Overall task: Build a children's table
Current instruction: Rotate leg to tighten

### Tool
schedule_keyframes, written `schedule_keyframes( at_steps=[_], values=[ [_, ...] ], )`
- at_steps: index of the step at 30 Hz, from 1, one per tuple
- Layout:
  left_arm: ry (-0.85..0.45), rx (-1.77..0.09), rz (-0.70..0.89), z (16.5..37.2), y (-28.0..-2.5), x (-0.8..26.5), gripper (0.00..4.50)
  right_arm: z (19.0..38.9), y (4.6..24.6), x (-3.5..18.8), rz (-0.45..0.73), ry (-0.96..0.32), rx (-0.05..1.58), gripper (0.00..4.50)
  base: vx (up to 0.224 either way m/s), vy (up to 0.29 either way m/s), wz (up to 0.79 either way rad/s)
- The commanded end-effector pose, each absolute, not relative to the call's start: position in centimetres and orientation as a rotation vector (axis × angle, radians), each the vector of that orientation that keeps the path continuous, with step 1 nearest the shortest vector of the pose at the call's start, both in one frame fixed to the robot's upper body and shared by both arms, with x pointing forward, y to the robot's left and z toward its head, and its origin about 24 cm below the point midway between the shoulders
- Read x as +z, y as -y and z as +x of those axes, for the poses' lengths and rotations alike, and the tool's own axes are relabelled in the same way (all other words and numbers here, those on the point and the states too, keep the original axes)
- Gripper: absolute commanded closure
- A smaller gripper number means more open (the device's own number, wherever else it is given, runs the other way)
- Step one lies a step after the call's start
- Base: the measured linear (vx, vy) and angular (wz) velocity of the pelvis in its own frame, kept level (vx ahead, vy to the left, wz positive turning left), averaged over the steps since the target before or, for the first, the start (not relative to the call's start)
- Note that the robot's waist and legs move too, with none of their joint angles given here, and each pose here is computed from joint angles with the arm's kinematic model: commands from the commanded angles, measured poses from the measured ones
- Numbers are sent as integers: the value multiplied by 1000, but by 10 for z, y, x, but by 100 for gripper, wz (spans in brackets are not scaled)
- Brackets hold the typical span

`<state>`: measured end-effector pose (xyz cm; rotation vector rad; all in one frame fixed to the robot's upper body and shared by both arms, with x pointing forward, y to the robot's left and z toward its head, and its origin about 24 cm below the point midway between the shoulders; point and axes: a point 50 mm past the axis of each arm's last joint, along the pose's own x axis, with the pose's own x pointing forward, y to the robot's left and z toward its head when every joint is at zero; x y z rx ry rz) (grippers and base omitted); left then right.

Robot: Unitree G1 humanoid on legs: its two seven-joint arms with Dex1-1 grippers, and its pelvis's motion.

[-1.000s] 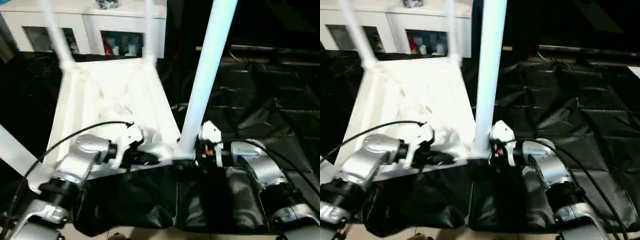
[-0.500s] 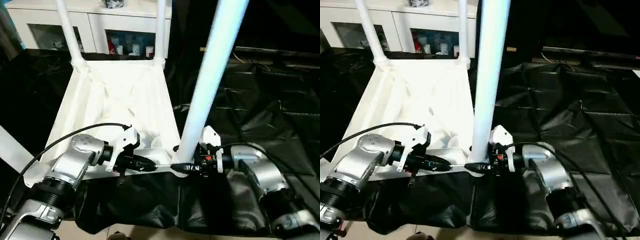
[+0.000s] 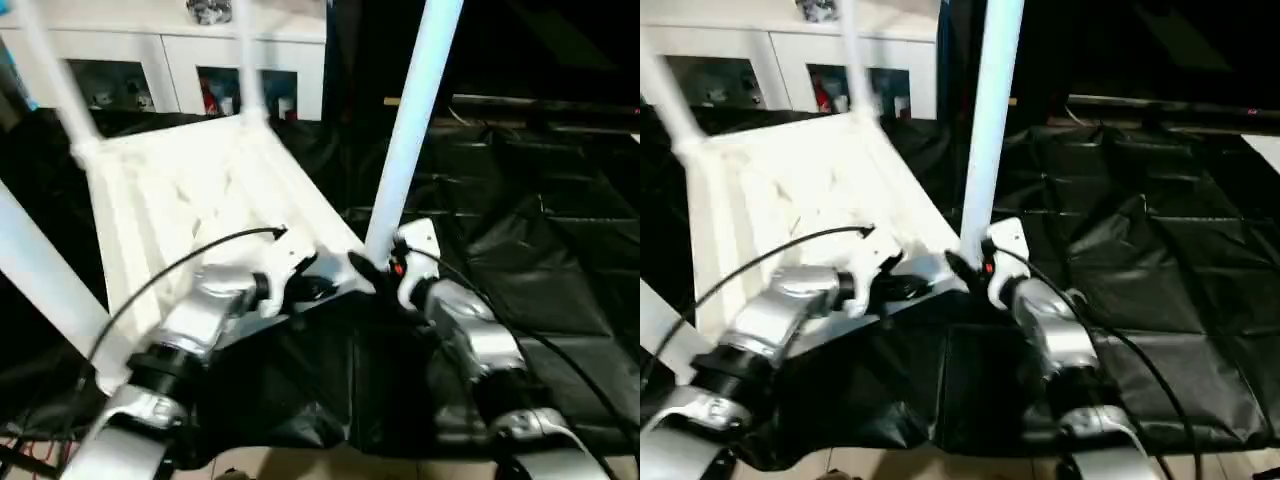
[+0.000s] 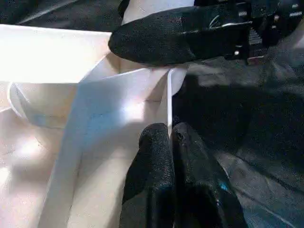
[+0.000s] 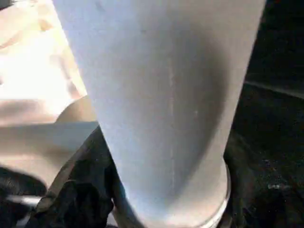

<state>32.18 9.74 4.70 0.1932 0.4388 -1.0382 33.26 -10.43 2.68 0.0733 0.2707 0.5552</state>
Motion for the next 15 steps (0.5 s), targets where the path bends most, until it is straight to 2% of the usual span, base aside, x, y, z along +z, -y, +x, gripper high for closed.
schedule_keyframes(
  at_steps=[1, 2, 4, 5, 6, 7, 8, 10, 12, 15],
  values=[
    [-288, -1091, 152, 324, -61, 71, 450, 316, 54, 15, 96, -329, 747, 148, 0, 0, 0],
    [-283, -1101, 158, 323, -60, 70, 450, 316, 53, 16, 100, -321, 763, 148, 0, 0, 0],
    [-282, -1113, 165, 322, -60, 70, 450, 315, 53, 17, 107, -317, 779, 111, 0, 0, 0],
    [-286, -1128, 176, 320, -61, 69, 450, 315, 54, 18, 109, -312, 797, 108, 0, 0, 0],
    [-293, -1144, 183, 318, -62, 67, 450, 315, 56, 20, 100, -309, 815, 103, 0, 0, 0],
    [-298, -1153, 187, 316, -63, 67, 450, 315, 57, 20, 92, -308, 826, 78, 0, 0, 0],
    [-297, -1173, 196, 314, -65, 66, 450, 314, 59, 21, 69, -302, 855, 78, 0, 0, 0],
    [-304, -1232, 205, 309, -71, 66, 450, 310, 68, 22, 25, -303, 931, 66, 0, 0, 0],
    [-331, -1325, 227, 300, -83, 64, 450, 301, 84, 21, -47, -313, 1064, 66, 0, 0, 0],
    [-358, -1393, 243, 293, -95, 63, 450, 295, 98, 23, -67, -321, 1147, 66, 0, 0, 0]
  ],
)
